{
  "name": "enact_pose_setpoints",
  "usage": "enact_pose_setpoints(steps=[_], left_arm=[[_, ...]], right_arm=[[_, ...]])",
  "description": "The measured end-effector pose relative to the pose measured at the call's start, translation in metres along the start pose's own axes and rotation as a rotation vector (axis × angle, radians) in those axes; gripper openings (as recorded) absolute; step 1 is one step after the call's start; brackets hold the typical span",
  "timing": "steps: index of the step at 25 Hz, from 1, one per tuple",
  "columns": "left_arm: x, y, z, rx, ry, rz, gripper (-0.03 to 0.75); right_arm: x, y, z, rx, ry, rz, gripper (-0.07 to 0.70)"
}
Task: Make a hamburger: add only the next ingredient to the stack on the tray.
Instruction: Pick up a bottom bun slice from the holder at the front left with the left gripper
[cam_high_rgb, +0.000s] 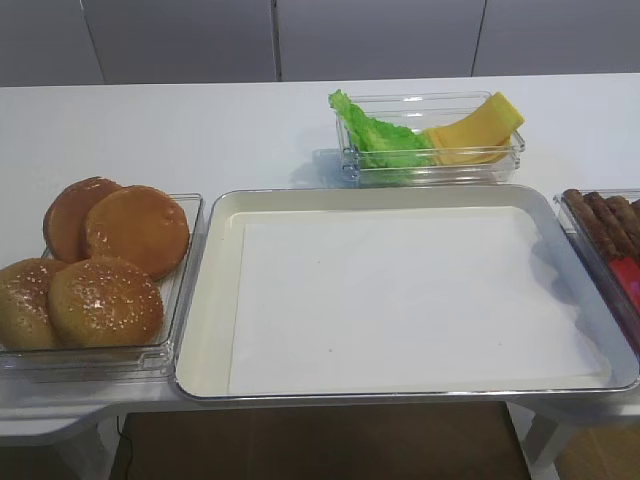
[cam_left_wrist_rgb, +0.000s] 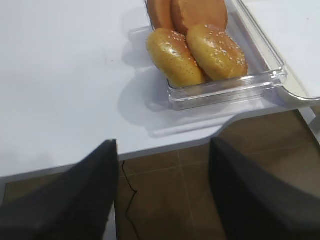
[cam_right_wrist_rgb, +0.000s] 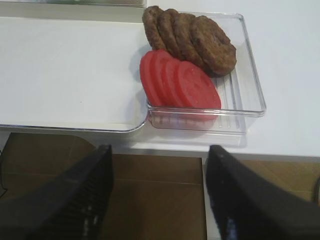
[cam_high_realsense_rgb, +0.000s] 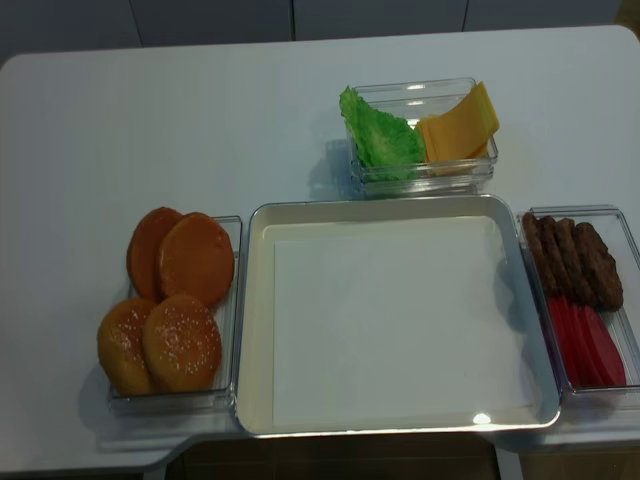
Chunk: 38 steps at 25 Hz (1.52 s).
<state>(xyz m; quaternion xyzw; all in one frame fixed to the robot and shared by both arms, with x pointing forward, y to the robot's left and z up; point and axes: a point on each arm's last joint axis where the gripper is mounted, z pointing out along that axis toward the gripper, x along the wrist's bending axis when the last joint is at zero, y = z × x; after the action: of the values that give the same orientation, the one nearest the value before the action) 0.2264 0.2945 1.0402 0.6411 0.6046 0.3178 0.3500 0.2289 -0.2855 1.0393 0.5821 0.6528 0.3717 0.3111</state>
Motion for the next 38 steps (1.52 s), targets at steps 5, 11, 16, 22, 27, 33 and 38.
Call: enact_pose_setpoints(steps=[5, 11, 16, 22, 27, 33, 38], left_arm=[[0.0, 0.0, 0.0, 0.0, 0.0, 0.0, 0.426], [0.0, 0.0, 0.0, 0.0, 0.0, 0.0, 0.423], [0.0, 0.0, 0.0, 0.0, -0.001, -0.001, 0.42], [-0.001, 0.014, -0.015, -0.113, 0.003, 0.004, 0.418], [-0.001, 0.034, -0.018, -0.133, -0.001, -0.001, 0.418], [-0.002, 0.066, 0.007, -0.085, -0.049, -0.045, 0.418], [-0.003, 0.089, 0.033, -0.018, -0.093, -0.09, 0.418]], right_arm=[[0.0, 0.0, 0.0, 0.0, 0.0, 0.0, 0.449], [0.0, 0.0, 0.0, 0.0, 0.0, 0.0, 0.449], [0.0, 0.0, 0.0, 0.0, 0.0, 0.0, 0.449], [0.0, 0.0, 0.0, 0.0, 0.0, 0.0, 0.449], [0.0, 0.0, 0.0, 0.0, 0.0, 0.0, 0.449], [0.0, 0.0, 0.0, 0.0, 0.0, 0.0, 0.449], [0.0, 0.0, 0.0, 0.0, 0.0, 0.0, 0.449]])
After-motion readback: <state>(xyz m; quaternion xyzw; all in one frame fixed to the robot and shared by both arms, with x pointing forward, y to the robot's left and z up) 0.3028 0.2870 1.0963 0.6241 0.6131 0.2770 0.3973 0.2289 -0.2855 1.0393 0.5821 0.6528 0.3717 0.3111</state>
